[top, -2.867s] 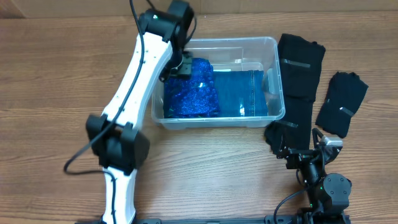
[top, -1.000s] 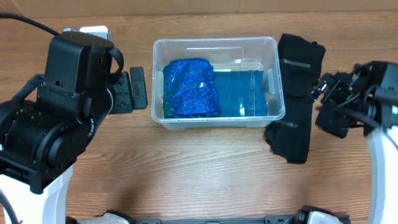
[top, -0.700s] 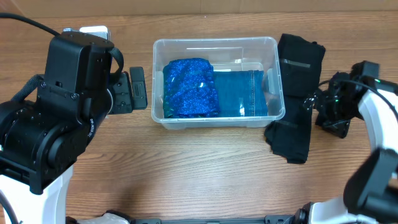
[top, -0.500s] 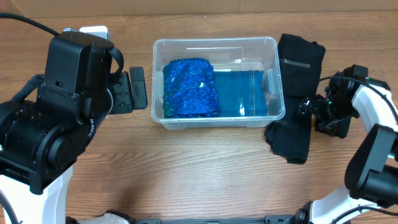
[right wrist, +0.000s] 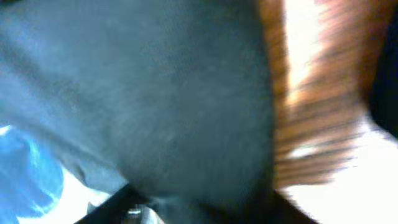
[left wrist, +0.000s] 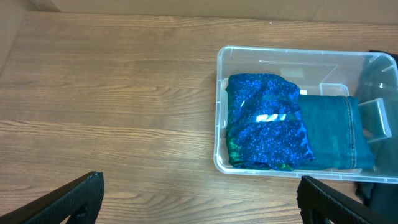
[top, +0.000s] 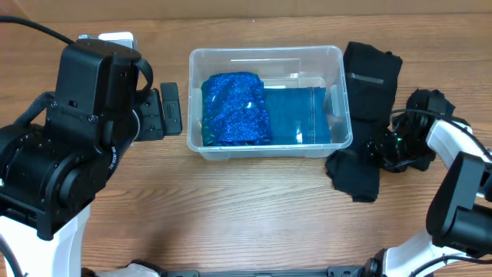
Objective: Pack container
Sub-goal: 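Reach the right gripper to the lower black garment and grasp it, then carry the black garment into the bin beside the jeans and release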
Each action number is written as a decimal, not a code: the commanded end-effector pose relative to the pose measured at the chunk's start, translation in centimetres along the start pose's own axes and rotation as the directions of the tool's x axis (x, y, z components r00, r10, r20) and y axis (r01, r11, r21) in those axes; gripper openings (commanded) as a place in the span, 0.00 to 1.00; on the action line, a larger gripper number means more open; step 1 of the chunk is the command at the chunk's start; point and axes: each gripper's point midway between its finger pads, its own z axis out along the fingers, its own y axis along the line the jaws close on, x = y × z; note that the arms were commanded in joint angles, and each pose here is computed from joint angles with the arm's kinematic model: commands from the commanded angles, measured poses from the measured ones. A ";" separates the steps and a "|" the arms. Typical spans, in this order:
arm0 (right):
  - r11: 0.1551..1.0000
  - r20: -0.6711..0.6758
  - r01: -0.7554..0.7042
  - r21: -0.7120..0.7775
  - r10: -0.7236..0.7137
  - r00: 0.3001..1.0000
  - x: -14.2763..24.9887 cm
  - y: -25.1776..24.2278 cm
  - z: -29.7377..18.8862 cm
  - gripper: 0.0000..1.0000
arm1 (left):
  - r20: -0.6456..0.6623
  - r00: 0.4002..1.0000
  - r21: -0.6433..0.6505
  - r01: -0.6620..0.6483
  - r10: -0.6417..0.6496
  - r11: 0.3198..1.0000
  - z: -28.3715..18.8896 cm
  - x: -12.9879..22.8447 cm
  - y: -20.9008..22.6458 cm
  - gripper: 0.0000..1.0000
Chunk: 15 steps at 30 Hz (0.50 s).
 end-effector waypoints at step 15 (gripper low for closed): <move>0.944 0.334 0.279 -0.177 -0.209 0.919 3.0 12.8 -20.3 0.04 | 0.009 1.000 -0.016 -0.008 0.008 1.000 -0.1 -0.1 0.3 1.00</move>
